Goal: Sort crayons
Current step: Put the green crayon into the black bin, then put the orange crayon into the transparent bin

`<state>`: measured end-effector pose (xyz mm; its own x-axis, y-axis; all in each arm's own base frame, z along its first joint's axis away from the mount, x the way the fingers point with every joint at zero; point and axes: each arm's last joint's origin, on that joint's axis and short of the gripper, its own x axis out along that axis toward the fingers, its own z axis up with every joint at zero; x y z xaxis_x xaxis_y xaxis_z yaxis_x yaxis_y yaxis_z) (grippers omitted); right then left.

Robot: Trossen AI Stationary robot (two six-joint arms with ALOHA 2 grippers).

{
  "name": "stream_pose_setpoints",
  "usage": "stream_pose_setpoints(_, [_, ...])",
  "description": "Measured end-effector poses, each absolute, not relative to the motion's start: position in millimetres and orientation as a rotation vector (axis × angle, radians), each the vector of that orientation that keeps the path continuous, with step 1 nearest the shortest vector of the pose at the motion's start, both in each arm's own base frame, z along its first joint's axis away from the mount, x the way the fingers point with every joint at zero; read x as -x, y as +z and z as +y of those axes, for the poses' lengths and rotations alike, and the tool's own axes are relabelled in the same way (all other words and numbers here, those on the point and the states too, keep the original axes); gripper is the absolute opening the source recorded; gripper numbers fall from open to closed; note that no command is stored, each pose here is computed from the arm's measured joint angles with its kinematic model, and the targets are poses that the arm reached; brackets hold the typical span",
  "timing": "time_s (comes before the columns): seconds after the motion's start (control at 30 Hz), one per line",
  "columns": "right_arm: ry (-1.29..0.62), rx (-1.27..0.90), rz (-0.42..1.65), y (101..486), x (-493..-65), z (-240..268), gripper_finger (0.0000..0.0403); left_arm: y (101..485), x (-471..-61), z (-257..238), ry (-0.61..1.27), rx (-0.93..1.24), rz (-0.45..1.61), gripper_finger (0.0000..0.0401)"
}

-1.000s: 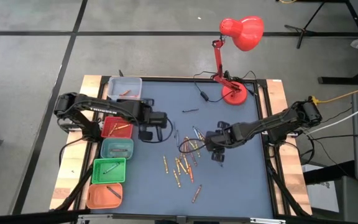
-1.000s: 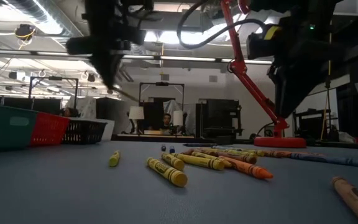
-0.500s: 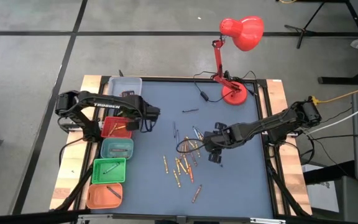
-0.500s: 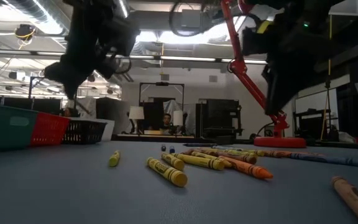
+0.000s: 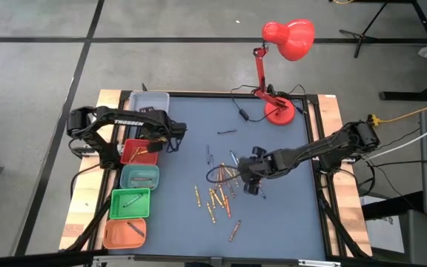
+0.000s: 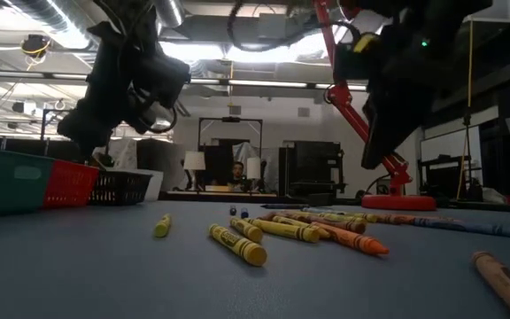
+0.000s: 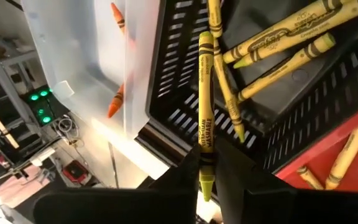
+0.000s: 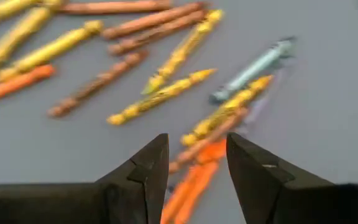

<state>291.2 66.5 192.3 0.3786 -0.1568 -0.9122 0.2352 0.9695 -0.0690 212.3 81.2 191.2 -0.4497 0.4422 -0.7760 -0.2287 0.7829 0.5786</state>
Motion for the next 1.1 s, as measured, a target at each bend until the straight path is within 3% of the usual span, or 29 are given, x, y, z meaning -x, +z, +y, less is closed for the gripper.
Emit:
stream_pose_setpoints(0.17, [-0.410, -0.027, 1.209, 190, -281, 61, 0.0159, 186, -213, 82, 0.780, -0.150, 1.864, 0.0058])
stream_pose_setpoints(0.33, [-0.416, -0.050, 1.207, 178, -277, 60, 0.0159, 186, -213, 83, 0.782, -0.147, 1.853, 0.0079])
stream_pose_setpoints(0.67, [-0.402, -0.135, 1.224, 148, -262, 58, 0.0159, 185, -217, 83, 0.789, -0.138, 1.817, 0.0078])
stream_pose_setpoints(1.1, [-0.362, -0.180, 1.198, 146, -265, 60, 0.0159, 185, -217, 84, 0.791, -0.137, 1.809, 0.0078])
